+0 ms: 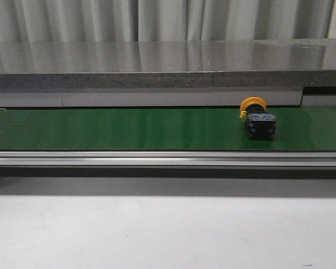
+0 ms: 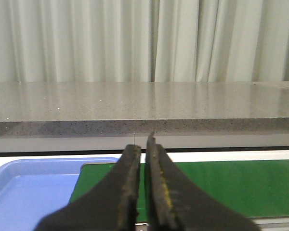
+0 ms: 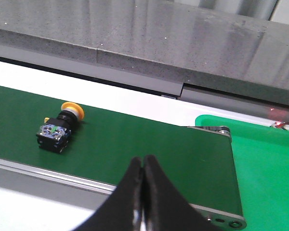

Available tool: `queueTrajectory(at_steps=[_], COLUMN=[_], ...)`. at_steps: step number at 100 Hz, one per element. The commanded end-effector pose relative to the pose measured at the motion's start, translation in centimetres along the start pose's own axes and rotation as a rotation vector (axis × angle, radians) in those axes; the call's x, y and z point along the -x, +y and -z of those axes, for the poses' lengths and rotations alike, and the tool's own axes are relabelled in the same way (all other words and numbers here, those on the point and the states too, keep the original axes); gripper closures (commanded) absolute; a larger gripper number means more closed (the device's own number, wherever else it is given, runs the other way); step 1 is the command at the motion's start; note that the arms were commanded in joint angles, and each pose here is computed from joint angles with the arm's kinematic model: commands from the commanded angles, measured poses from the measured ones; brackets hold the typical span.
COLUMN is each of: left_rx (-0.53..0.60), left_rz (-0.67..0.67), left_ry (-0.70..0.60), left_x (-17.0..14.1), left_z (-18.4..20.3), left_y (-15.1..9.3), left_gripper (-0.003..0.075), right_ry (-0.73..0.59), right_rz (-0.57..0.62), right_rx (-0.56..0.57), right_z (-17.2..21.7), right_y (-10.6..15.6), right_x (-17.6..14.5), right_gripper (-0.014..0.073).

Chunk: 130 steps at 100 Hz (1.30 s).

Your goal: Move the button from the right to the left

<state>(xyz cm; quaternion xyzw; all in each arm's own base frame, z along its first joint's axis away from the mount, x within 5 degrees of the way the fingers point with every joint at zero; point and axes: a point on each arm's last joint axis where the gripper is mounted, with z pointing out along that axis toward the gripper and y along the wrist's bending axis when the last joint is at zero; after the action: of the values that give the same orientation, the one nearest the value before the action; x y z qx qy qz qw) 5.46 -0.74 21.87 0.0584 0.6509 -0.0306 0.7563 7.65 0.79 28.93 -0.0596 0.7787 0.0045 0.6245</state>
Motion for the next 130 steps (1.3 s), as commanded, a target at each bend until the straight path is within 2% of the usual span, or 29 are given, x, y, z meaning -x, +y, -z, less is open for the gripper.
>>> queueTrajectory(at_steps=[1,26,37,55,67,95,115,130], left_rx=[-0.014,-0.014,-0.018,-0.008,-0.002,0.005,0.013,0.020], left_rz=[0.019,0.019,0.019,0.096,0.132,0.134,0.133,0.131], left_ry=[-0.084,-0.088,-0.137,-0.164,-0.124,0.049,0.296,0.505], left_x=[-0.4,-0.3,0.2,1.6,3.1,8.1,10.7,11.4], left_z=[0.3,0.3,0.4,0.4,0.1,-2.6,-6.8,-10.2], left_y=[-0.2,-0.2,-0.2,0.0,0.2,0.5,0.6,0.7], left_gripper=[0.0715,0.0715,0.0715,0.0715,0.0715,0.0715,0.0715,0.0715], right_ry=[-0.099,-0.099,-0.099,-0.099,-0.099,-0.099,-0.099,-0.099], right_rz=[0.004,0.004,0.004,0.004,0.004,0.004,0.004,0.004], right_rx=[-0.031,-0.031,-0.031,-0.031,-0.031,-0.031,-0.031,-0.031], right_z=[0.3,0.3,0.3,0.3,0.3,0.3,0.3,0.3], right_y=[-0.3,-0.3,-0.3,-0.3,-0.3,-0.3,-0.3,-0.3], right_x=[1.5,1.5,1.5,1.5,1.5,1.5,1.5,1.5], right_gripper=[0.0663,0.0663,0.0663,0.0663,0.0663,0.0663,0.0663,0.0663])
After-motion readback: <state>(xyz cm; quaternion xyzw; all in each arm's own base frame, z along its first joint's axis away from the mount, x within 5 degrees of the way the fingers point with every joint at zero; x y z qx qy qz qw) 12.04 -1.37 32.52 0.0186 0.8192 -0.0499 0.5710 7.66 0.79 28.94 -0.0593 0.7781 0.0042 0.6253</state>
